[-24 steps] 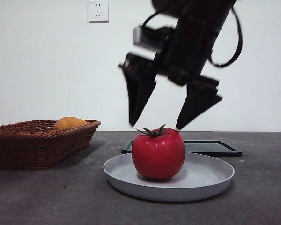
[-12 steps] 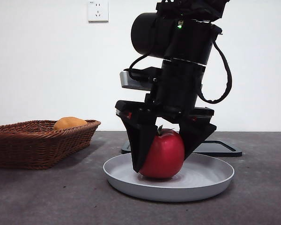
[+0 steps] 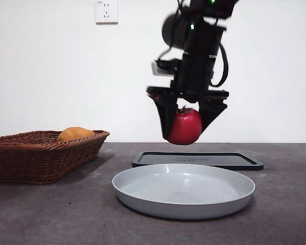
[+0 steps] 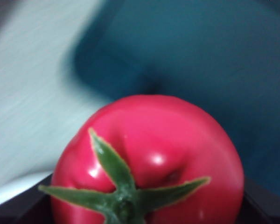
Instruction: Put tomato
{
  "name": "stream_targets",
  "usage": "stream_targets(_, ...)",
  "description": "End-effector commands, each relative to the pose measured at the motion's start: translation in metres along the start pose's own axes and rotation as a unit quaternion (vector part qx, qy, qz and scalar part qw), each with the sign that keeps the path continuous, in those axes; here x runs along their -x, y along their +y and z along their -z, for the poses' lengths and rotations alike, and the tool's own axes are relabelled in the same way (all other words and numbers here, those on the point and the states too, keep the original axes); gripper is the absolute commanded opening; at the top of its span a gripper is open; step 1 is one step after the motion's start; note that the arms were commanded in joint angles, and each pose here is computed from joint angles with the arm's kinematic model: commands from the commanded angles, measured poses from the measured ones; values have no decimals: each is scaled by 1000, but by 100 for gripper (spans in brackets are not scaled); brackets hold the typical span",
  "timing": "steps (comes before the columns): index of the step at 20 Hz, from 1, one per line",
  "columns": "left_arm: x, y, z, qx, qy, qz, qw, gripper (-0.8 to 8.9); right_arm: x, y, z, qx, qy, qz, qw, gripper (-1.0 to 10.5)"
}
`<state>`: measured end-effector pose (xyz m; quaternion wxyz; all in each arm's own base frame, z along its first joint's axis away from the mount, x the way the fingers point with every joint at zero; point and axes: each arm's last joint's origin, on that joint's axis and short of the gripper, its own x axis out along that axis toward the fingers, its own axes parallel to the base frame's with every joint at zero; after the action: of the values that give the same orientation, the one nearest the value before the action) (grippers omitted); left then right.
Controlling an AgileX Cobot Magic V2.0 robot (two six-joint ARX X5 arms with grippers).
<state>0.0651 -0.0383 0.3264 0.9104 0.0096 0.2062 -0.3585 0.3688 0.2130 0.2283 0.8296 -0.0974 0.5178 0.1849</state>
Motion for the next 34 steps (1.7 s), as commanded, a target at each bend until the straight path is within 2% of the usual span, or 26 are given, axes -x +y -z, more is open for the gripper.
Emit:
stream_targets(1, 1, -1, -4, -1, -8, 4, 1000, 688, -15, -18, -31, -4, -14, 8, 1000, 158)
stream_targets(4, 1, -1, -4, -1, -8, 4, 1000, 688, -36, -43, -53, -40, -22, -5, 999, 158)
stream_targets(7, 1, -1, -4, -1, -8, 4, 1000, 688, -55, -53, -55, -48, -14, -10, 999, 158)
stream_targets(14, 1, -1, -4, -1, -8, 4, 1000, 688, -75, -58, -47, -53, 20, -20, 998, 160)
stream_targets(15, 1, -1, -4, -1, -8, 4, 1000, 688, -75, -58, -47, -53, 20, -20, 998, 190)
stream_targets(16, 1, -1, -4, -1, -8, 4, 1000, 688, -74, -58, -48, -53, 19, -20, 998, 321)
stream_targets(17, 1, -1, -4, -1, -8, 4, 1000, 688, -72, -59, -49, -54, 18, -20, 998, 512)
stream_targets(18, 1, -1, -4, -1, -8, 4, 1000, 688, -68, -59, -52, -53, 16, -19, 998, 657)
stream_targets(20, 1, -1, -4, -1, -8, 4, 1000, 688, -48, -60, -63, -54, 11, -18, 998, 697)
stream_targets(24, 1, -1, -4, -1, -8, 4, 1000, 688, 39, -61, -80, -60, 16, -10, 998, 697)
stream_targets(26, 1, -1, -4, -1, -8, 4, 1000, 688, 80, -65, -72, -63, 31, 30, 997, 696)
stream_targets(28, 1, -1, -4, -1, -8, 4, 1000, 688, 112, -68, -67, -67, 8, 48, 997, 692)
stream_targets(31, 1, -1, -4, -1, -8, 4, 1000, 688, 143, -69, -52, -63, 0, 68, 996, 692)
stream_targets(33, 1, -1, -4, -1, -8, 4, 1000, 688, 156, -69, -31, -63, 23, 85, 994, 692)
stream_targets(34, 1, -1, -4, -1, -8, 4, 1000, 688, 159, -69, -16, -61, 41, 107, 992, 692)
